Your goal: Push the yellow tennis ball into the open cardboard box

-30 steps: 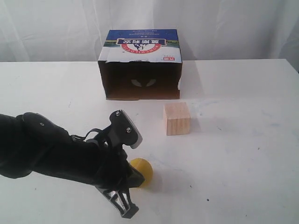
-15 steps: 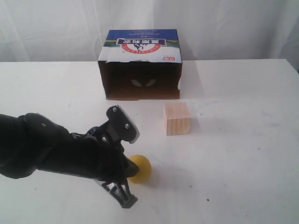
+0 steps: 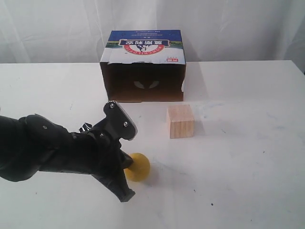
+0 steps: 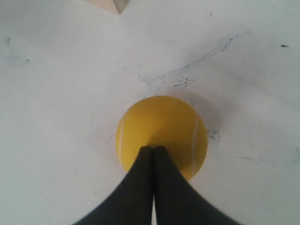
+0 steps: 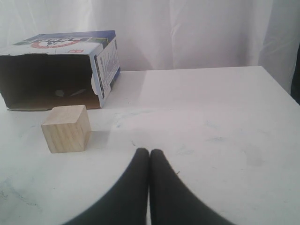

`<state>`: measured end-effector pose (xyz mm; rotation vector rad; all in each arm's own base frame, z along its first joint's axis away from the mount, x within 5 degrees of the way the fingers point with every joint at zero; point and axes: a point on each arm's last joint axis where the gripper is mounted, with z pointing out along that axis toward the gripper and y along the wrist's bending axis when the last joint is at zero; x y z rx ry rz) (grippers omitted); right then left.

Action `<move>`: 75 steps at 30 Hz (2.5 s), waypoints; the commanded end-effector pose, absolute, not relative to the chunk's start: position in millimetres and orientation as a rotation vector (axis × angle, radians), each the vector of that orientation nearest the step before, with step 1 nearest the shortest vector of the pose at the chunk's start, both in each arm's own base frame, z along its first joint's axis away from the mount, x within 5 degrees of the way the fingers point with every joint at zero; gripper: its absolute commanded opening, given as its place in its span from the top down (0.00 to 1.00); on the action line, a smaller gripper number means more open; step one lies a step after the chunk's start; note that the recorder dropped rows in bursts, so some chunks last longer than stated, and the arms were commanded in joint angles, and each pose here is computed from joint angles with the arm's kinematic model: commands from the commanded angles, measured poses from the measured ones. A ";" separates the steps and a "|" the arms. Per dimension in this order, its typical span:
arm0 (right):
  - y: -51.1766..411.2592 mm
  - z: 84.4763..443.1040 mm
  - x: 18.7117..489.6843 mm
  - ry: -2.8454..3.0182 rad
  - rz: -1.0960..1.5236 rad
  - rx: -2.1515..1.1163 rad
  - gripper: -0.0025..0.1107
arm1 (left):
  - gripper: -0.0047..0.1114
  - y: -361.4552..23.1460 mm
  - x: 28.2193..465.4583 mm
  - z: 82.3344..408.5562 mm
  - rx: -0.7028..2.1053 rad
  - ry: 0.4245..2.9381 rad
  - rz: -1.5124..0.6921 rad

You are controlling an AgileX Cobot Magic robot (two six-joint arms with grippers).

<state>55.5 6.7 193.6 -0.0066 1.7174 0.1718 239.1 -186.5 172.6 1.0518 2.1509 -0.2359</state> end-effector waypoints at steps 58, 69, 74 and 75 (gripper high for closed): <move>6.6 193.1 55.3 1.707 0.170 -0.007 0.98 | 0.96 -119.7 216.4 151.4 0.356 2.246 0.053; 6.6 193.1 55.3 1.707 0.170 -0.007 0.98 | 0.96 -122.0 217.4 136.0 0.341 2.301 0.048; 6.6 193.1 55.3 1.707 0.170 -0.007 0.98 | 0.96 -125.1 218.5 137.6 0.347 2.275 0.008; 6.6 193.1 55.3 1.707 0.170 -0.007 0.98 | 0.96 -126.3 218.9 138.3 0.366 2.261 0.000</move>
